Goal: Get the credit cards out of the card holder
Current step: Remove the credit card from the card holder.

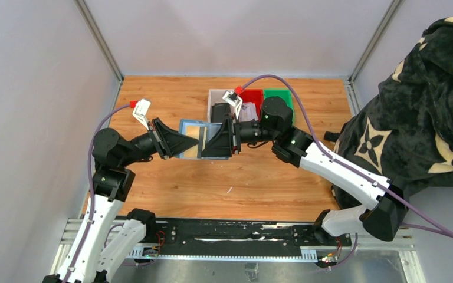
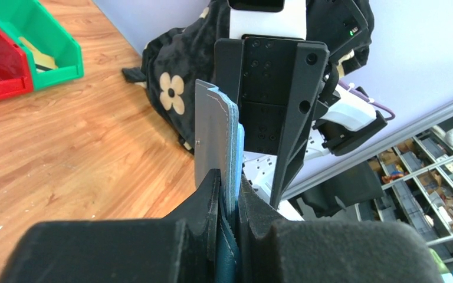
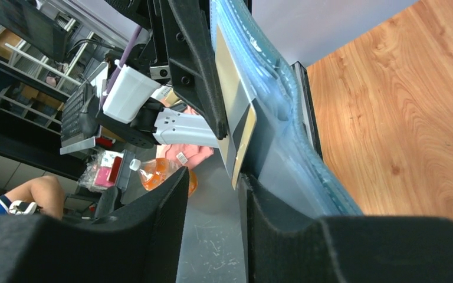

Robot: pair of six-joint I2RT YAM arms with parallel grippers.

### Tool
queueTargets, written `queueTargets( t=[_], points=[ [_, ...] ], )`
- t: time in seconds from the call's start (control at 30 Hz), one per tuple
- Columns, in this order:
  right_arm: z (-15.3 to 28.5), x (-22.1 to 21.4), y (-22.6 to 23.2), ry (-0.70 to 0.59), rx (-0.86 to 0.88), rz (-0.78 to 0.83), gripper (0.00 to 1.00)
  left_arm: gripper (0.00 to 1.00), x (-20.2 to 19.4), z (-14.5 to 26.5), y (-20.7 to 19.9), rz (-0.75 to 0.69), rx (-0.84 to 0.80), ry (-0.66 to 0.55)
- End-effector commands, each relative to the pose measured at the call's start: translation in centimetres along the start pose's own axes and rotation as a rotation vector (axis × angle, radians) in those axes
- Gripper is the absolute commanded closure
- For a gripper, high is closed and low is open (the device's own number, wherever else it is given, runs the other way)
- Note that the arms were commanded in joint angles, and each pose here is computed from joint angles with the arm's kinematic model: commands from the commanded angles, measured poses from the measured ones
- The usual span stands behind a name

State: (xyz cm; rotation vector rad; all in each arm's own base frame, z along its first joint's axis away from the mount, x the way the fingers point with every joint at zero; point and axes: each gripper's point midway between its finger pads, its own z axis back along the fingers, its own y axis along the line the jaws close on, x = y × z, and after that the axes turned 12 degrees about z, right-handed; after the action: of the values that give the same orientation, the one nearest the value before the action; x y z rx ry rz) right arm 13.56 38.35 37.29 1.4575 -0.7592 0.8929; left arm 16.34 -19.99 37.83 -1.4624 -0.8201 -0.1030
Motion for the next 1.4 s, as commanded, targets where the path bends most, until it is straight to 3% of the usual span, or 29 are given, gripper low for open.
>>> queueTargets(
  t=[0.0,0.2,0.37,0.67,0.97,1.07,1.13,1.2,1.37],
  points=[
    [-0.6,0.4,0.4,-0.023,0.034,-0.010,0.62,1.00,-0.4,0.4,-2.3,-0.025,-0.076,0.026],
    [-0.6,1.0,0.9,-0.067,0.063,-0.003,0.79,1.00,-0.8,0.6,-2.6,-0.007,-0.088,0.041],
    [-0.3,0.9,1.2,-0.093,0.078,-0.001,0.92,0.88,-1.0,0.6,-3.2,0.022,-0.114,0.065],
    [0.9,0.3,2.0,-0.145,0.095,0.020,1.00,0.87,-0.9,0.7,-4.3,0.045,-0.145,0.072],
    [1.1,-0.3,1.7,-0.148,0.078,0.012,1.00,0.87,-0.6,0.8,-5.2,0.042,-0.157,0.067],
    [1.1,-0.5,1.7,-0.142,0.083,0.010,1.00,0.93,-0.5,0.8,-5.3,0.036,-0.157,0.062],
    [1.0,-0.4,1.6,-0.139,0.084,0.004,0.91,1.00,-0.5,0.8,-5.2,0.031,-0.155,0.059],
    [0.9,0.1,1.7,-0.147,0.079,0.003,0.76,1.00,-0.5,0.8,-5.3,0.028,-0.157,0.062],
    [0.3,1.9,1.7,-0.175,0.079,0.011,0.67,1.00,-0.7,0.8,-5.1,0.024,-0.157,0.067]
  ],
)
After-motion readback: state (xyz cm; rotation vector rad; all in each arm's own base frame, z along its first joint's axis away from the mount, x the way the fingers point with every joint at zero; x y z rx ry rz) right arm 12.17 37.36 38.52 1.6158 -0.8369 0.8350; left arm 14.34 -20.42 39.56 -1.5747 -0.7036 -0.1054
